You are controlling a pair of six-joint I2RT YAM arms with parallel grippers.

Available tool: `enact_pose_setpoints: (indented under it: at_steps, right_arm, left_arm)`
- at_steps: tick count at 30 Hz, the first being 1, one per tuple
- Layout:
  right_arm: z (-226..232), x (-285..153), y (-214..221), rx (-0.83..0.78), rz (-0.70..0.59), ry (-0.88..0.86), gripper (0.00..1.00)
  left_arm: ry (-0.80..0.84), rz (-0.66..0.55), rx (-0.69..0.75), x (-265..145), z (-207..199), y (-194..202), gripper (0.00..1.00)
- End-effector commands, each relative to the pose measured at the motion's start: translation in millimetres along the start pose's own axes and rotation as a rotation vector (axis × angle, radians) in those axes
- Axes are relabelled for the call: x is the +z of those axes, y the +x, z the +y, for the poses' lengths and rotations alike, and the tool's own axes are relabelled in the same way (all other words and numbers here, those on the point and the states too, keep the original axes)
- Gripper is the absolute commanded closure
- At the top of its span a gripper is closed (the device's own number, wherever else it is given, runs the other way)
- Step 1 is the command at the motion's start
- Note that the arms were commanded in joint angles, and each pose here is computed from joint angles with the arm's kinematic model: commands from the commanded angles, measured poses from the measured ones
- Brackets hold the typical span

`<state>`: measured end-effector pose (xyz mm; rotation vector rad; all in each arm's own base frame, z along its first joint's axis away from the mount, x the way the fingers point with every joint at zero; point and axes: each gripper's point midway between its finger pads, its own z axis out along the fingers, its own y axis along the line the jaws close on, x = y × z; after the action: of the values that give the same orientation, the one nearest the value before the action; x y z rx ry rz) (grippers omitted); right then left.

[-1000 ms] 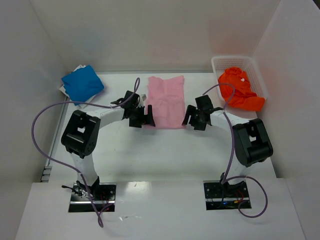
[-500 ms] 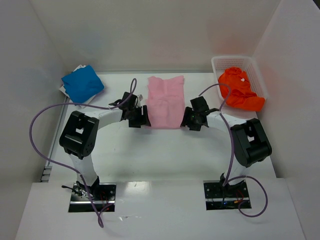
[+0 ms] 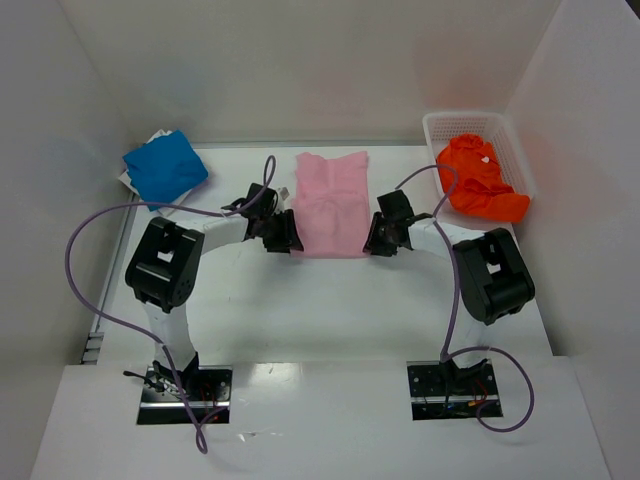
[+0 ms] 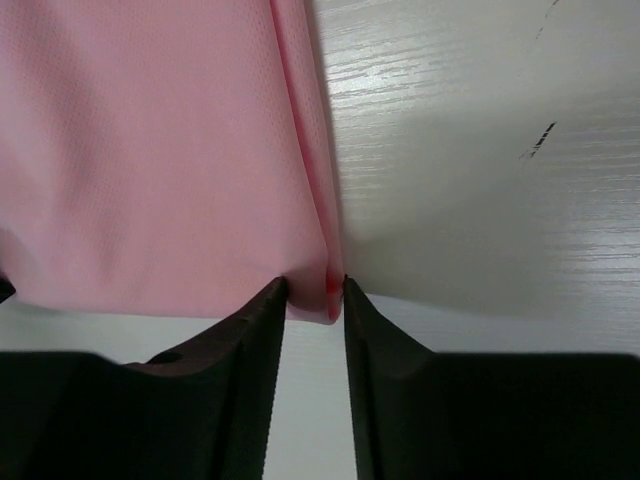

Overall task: Fold and stack the t-shirts
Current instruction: Grab one side of the 2/3 rectangular tshirt with both arms

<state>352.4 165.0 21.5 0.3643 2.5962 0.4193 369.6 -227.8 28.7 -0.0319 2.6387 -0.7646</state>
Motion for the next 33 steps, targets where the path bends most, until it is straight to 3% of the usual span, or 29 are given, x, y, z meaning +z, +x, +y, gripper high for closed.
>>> enact_pose_setpoints:
  at_steps: [1,10,12,25,33]
  right_arm:
    - [12,3,-20,-0.001,-0.061,-0.021,0.66]
    - [12,4,-15,0.03,-0.045,-0.025,1.0]
    - [10,2,-13,0.03,-0.045,-0.025,1.0]
    - [21,-57,0,0.052,-0.076,-0.087,1.0]
    - [44,-115,-40,0.048,-0.219,-0.146,1.0]
  left_arm:
    - [-0.008,0.034,-0.015,8,5,7,0.51]
    - [0.007,0.044,-0.016,7,1,7,0.93]
    - [0.011,0.037,-0.012,3,-1,7,1.0]
    - [-0.003,0.038,0.062,-36,-29,31,1.0]
    - [-0.021,-0.132,0.103,-99,-59,-12,1.0]
